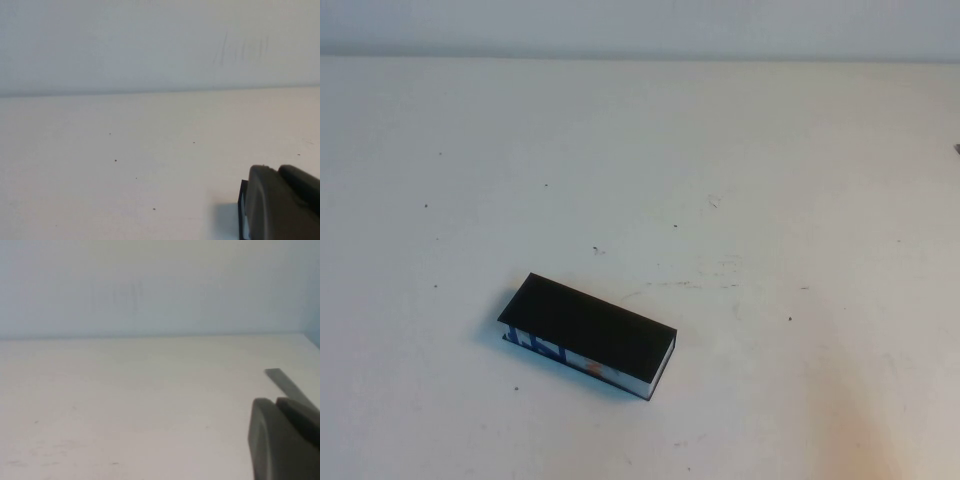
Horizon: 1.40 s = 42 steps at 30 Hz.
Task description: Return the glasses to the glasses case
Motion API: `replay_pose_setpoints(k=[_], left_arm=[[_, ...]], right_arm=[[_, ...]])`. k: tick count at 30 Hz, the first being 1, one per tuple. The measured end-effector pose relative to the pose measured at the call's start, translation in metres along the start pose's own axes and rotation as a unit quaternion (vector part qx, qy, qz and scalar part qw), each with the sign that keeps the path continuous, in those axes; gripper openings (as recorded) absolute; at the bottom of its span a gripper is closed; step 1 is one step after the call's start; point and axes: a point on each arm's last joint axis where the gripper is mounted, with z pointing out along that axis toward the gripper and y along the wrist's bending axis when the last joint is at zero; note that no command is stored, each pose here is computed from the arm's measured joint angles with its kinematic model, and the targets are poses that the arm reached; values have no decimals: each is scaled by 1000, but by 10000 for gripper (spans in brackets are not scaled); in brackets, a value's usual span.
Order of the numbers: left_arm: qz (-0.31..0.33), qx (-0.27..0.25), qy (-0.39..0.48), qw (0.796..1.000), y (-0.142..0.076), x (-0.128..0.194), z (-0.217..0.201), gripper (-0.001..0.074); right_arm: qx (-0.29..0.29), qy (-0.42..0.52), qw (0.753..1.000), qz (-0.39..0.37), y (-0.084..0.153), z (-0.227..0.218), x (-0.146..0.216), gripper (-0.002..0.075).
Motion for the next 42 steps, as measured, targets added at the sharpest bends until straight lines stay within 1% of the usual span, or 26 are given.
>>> replay_pose_setpoints(k=[3,6,13,38,42], left_arm=[[0,0,0,1000,0,0,0,-1],[0,-1,0,1000,0,0,0,-1],[0,-1,0,1000,0,0,0,-1],[0,-1,0,1000,0,0,0,-1],[5,-14,-1,1000,3,0,0,-1]], right_arm=[[30,-18,999,14,-6,-7,19,-11],[34,-17,999,28,-6,-13,28,-11],[40,120,991,41,-6,-17,54,-11],[40,130,990,43,-6,-17,56,-11],[40,130,990,43,-6,-17,56,-11]])
